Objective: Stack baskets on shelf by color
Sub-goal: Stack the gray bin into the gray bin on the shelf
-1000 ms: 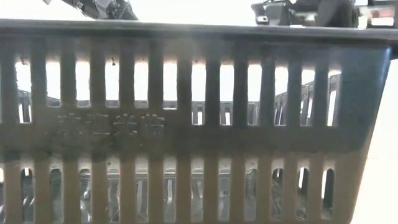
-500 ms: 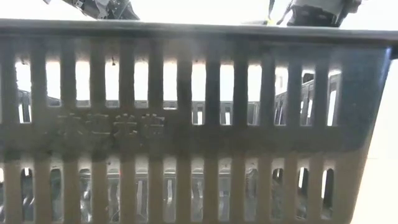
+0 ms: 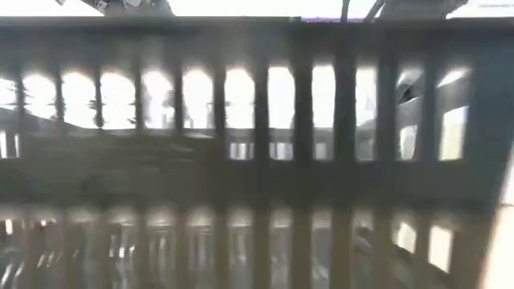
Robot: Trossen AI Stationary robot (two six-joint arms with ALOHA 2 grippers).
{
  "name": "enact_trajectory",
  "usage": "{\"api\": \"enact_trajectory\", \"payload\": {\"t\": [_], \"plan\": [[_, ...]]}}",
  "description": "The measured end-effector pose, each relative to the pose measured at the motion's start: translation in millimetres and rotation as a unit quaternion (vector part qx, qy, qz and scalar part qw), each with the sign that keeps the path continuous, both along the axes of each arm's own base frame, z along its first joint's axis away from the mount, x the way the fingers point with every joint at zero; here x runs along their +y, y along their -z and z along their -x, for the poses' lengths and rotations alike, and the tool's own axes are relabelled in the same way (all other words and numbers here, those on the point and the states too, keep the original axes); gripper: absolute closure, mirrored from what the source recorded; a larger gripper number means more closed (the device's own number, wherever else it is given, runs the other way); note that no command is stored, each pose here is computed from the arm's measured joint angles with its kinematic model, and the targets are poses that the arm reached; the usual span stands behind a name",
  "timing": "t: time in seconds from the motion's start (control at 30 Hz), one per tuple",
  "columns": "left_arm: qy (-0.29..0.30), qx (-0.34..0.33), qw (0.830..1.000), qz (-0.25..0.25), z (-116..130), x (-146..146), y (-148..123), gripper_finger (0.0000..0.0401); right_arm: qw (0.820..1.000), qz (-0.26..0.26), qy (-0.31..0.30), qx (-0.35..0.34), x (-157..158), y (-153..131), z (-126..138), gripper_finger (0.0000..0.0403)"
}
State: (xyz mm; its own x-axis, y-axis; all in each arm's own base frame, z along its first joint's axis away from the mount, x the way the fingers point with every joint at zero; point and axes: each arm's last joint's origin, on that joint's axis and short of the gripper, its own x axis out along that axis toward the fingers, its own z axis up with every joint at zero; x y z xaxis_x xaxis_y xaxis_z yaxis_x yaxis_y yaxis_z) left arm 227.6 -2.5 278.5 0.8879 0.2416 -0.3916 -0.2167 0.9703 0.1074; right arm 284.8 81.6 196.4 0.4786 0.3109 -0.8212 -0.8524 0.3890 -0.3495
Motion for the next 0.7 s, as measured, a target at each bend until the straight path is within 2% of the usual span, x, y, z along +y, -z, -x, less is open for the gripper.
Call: {"api": "enact_trajectory", "payload": {"t": [0.13,0.27,0.33,0.37,0.43,0.5,0.63,0.7], "plan": [[0.000,-0.003,1.000,0.000,-0.2,0.0,-0.5,0.0254,0.999,-0.032,-0.023,-0.024,1.1,-13.9,4.7,0.0401],[0.000,-0.007,1.000,0.000,-0.6,0.0,-1.4,0.0254,0.994,-0.063,-0.018,-0.085,-2.1,-46.1,16.5,0.0402],[-0.001,-0.008,1.000,0.000,-0.6,0.0,-1.5,0.0254,0.990,-0.065,0.032,-0.125,-8.6,-66.3,25.6,0.0402],[-0.001,-0.009,1.000,0.000,-0.7,0.0,-1.6,0.0254,0.984,-0.064,0.085,-0.144,-13.4,-75.7,29.9,0.0402],[-0.003,-0.009,1.000,-0.002,-0.7,0.3,-1.8,0.0254,0.957,-0.060,0.219,-0.180,-26.3,-96.0,39.1,0.0402],[-0.014,-0.009,1.000,-0.008,-0.3,1.7,-2.2,0.0254,0.928,-0.043,0.313,-0.199,-40.2,-112.0,49.9,0.0402],[-0.034,-0.009,0.999,-0.016,-0.2,4.1,-2.1,0.0254,0.881,-0.021,0.410,-0.233,-65.9,-146.4,60.9,0.0402],[-0.041,-0.012,0.999,-0.015,-0.3,5.8,-2.6,0.0254,0.861,-0.028,0.446,-0.245,-78.8,-163.7,62.5,0.0401]]}}
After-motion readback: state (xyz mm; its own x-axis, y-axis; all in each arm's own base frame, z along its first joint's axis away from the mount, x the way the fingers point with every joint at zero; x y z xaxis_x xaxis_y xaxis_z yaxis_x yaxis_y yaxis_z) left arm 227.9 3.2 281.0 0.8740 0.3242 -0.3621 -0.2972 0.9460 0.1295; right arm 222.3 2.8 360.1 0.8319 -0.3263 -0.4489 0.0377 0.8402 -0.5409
